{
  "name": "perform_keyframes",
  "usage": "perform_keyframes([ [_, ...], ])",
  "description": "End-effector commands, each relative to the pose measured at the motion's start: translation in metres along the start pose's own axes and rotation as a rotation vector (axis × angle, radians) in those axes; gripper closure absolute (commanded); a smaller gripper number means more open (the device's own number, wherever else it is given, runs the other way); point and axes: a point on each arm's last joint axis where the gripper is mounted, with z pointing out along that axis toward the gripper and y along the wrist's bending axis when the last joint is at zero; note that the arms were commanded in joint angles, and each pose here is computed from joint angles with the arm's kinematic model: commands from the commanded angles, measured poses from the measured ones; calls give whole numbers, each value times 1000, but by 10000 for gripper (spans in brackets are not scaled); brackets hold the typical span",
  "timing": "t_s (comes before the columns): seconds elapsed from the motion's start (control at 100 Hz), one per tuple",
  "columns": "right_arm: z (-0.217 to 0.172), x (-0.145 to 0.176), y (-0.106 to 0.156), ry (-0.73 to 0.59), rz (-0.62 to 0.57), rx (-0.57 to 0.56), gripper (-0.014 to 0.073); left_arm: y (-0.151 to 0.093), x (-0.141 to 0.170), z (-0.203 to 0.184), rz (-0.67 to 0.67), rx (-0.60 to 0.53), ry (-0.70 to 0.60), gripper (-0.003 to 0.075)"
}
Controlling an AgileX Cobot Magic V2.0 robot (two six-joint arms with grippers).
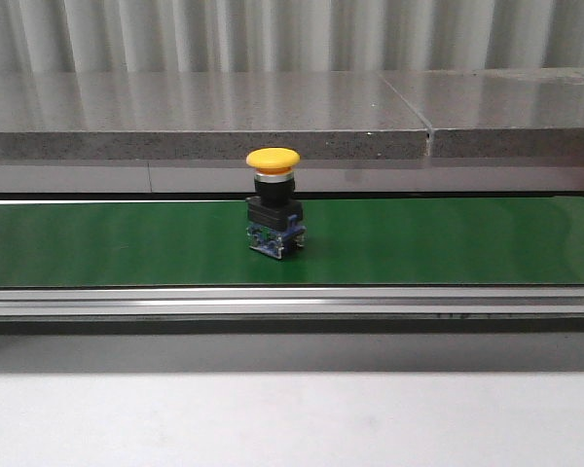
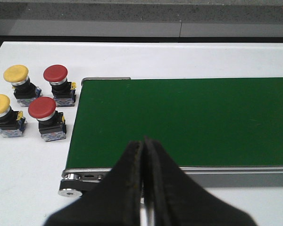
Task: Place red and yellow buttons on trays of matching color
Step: 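Lower the red button into the red tray and open the right gripper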
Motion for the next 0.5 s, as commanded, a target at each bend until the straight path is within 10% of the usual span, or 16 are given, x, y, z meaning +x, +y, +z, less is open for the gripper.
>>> perform_keyframes([
  [0.0, -71, -23, 17, -152, -42, -35, -52, -1, -14, -4, -3, 7, -97, 740],
  [0.49, -174, 33, 92, -78, -263, -159, -50, -1, -14, -4, -3, 7, -97, 740],
])
